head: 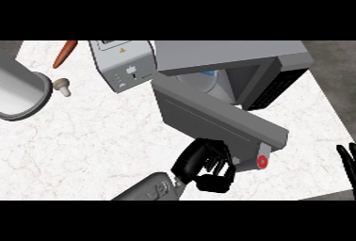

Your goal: Pick up the milk, place it into the microwave and close the microwave

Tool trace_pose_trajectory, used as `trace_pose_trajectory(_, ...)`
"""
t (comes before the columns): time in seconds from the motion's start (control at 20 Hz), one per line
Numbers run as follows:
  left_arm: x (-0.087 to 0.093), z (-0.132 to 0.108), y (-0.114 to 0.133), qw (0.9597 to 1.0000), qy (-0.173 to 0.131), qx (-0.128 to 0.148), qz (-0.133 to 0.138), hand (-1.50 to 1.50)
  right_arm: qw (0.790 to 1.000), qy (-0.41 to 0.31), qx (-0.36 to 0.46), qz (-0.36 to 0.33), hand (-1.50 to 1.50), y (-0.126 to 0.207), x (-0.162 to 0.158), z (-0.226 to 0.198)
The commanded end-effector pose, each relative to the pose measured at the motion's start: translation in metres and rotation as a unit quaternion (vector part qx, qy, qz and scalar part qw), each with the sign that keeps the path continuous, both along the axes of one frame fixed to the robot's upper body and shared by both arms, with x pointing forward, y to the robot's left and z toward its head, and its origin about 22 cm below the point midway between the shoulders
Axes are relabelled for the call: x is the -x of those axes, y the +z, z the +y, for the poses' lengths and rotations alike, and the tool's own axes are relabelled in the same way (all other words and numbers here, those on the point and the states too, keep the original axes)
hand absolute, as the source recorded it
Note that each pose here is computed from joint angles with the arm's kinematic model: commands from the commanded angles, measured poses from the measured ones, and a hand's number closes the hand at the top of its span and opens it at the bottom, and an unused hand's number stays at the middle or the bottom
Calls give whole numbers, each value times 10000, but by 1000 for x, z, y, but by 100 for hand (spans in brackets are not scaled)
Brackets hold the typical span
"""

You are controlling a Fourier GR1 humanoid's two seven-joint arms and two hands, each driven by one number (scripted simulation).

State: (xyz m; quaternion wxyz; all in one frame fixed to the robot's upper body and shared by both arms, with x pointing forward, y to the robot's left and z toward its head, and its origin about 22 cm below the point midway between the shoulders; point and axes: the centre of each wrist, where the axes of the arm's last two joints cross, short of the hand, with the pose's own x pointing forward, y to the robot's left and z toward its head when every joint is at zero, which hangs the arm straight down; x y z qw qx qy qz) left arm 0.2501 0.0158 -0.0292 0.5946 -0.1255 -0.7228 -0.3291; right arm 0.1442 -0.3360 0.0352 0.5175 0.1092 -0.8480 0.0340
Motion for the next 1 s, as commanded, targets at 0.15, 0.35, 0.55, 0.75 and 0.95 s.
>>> trace_pose_trajectory(0.15, -25, -9, 38, 9898, 692, 1165, -445, -150, 9993, 128, 117, -341, -150, 20, -7, -3)
trace_pose_trajectory(0.35, -38, -10, 44, 9861, 875, 1284, -593, -150, 9990, 287, -67, -342, -150, 22, -10, 2)
trace_pose_trajectory(0.55, -48, -13, 51, 9831, 995, 1316, -790, -150, 9980, 481, -48, -413, -150, 30, -16, 2)
trace_pose_trajectory(0.75, -60, -14, 59, 9802, 1151, 1381, -826, -150, 9973, 532, -155, -483, -150, 35, -18, 0)
trace_pose_trajectory(0.95, -71, -15, 65, 9784, 1268, 1398, -843, -150, 9949, 790, -153, -606, -150, 46, -26, 1)
